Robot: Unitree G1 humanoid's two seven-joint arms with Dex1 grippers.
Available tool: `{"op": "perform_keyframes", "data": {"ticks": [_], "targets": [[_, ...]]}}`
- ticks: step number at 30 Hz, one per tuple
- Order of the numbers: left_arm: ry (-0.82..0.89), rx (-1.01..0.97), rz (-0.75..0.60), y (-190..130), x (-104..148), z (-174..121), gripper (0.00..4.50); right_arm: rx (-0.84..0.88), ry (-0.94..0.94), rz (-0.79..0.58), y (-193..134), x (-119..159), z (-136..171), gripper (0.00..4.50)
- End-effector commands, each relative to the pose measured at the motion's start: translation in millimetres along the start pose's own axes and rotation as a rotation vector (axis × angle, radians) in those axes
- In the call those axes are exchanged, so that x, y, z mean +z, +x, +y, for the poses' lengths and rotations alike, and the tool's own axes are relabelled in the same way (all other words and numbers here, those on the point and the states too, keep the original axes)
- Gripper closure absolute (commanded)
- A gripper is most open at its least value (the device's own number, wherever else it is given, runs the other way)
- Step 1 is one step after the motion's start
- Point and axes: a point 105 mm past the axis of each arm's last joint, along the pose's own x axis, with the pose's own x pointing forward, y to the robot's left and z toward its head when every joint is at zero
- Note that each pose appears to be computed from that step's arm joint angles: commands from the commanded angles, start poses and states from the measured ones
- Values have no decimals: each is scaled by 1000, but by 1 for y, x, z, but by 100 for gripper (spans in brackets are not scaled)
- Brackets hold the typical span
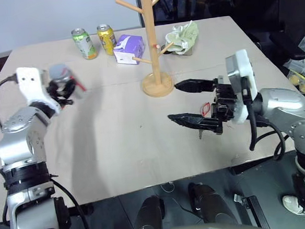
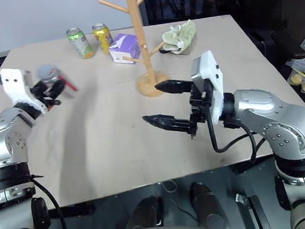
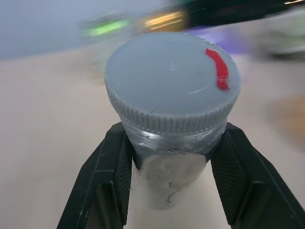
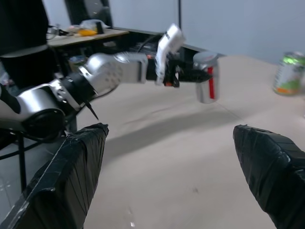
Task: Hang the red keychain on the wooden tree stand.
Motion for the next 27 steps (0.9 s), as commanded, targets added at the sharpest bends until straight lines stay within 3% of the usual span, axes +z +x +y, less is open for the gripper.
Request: {"op": "perform_keyframes", "data": {"ticks": [1, 9, 14, 16, 21, 27], "targets": [[16, 228, -49, -6, 13, 44, 273, 14, -49, -24, 3, 8, 1, 0], [-32, 347, 11, -4, -10, 61, 273, -51, -46, 7, -5, -4, -9, 0], [-60, 360, 15, 0, -12, 65, 273, -69, -45, 6, -7, -5, -11, 0], [-71, 364, 14, 1, -11, 66, 171, -75, -46, 5, -7, -6, -11, 0], [-115, 382, 12, 2, -11, 69, 11, -88, -46, 6, -7, -7, -11, 0], [-104, 398, -18, -1, -2, 70, 11, -90, -42, 4, -8, -6, -12, 0]]}}
